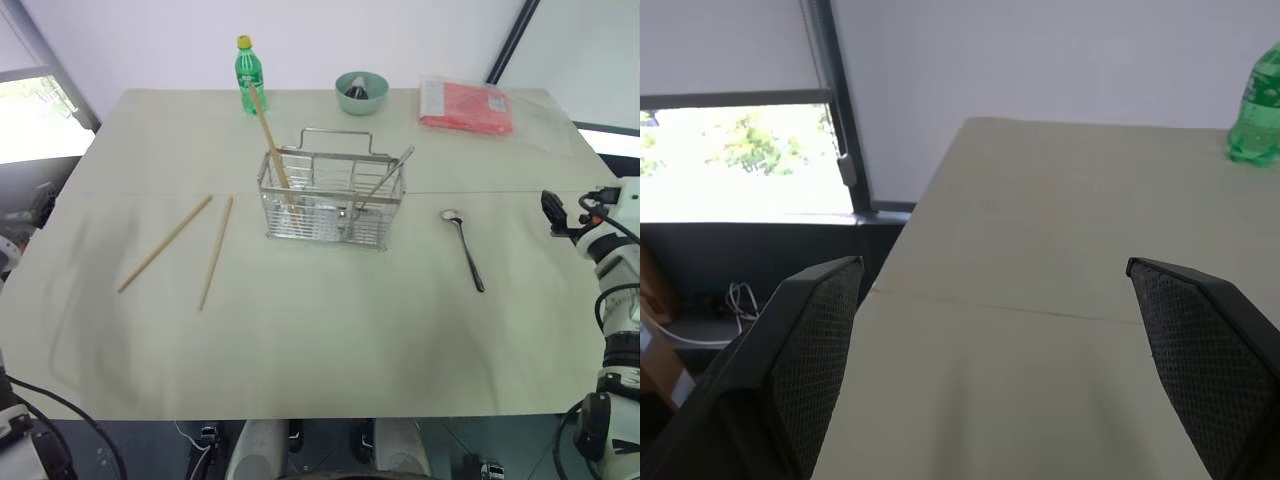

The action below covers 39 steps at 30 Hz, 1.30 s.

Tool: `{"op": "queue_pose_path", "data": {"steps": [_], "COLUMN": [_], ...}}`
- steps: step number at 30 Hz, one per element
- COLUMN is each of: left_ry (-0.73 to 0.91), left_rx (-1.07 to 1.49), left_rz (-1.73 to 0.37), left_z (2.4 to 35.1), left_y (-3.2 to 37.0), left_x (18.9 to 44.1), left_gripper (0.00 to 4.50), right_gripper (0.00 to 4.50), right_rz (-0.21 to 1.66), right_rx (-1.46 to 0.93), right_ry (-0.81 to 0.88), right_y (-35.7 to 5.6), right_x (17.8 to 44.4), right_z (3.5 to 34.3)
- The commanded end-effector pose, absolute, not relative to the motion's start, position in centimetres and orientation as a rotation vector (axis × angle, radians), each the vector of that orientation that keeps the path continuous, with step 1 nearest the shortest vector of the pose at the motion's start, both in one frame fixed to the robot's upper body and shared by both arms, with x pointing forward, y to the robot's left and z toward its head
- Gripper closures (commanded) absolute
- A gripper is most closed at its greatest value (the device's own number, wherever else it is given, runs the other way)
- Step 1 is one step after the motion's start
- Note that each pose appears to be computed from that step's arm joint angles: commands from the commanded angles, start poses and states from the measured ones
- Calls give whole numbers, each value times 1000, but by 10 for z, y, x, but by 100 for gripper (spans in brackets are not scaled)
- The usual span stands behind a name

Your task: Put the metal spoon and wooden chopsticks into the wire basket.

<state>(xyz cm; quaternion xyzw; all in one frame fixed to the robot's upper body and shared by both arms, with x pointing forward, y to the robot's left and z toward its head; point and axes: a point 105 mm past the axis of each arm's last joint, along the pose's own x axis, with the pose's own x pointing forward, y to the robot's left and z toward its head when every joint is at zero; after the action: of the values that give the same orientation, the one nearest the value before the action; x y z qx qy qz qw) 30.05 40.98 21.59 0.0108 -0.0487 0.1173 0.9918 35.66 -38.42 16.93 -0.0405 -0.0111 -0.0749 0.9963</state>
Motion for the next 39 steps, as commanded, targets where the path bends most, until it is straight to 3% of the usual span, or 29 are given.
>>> {"op": "queue_pose_path", "data": {"steps": [1, 20, 25, 28, 34, 39], "left_ry": [-146, -151, -202, -262, -298, -146], "left_rx": [65, 43, 17, -43, -65, 69], "left_rz": [233, 202, 128, -11, -540, -1016], "left_z": [234, 237, 258, 283, 332, 319], "left_y": [411, 404, 386, 358, 259, 179], "left_x": [298, 301, 304, 304, 283, 241], "left_gripper": [7, 7, 7, 7, 7, 7], "right_gripper": [0, 0, 0, 0, 0, 0], "right_rz": [-167, -146, -61, 12, 146, 214], "right_rx": [-92, -95, -113, -165, -185, -100], "right_ry": [-93, -87, -64, -19, 136, 247], "right_y": [-389, -387, -377, -367, -340, -307], "right_x": [355, 356, 360, 363, 361, 358], "right_z": [190, 194, 206, 218, 220, 208]}}
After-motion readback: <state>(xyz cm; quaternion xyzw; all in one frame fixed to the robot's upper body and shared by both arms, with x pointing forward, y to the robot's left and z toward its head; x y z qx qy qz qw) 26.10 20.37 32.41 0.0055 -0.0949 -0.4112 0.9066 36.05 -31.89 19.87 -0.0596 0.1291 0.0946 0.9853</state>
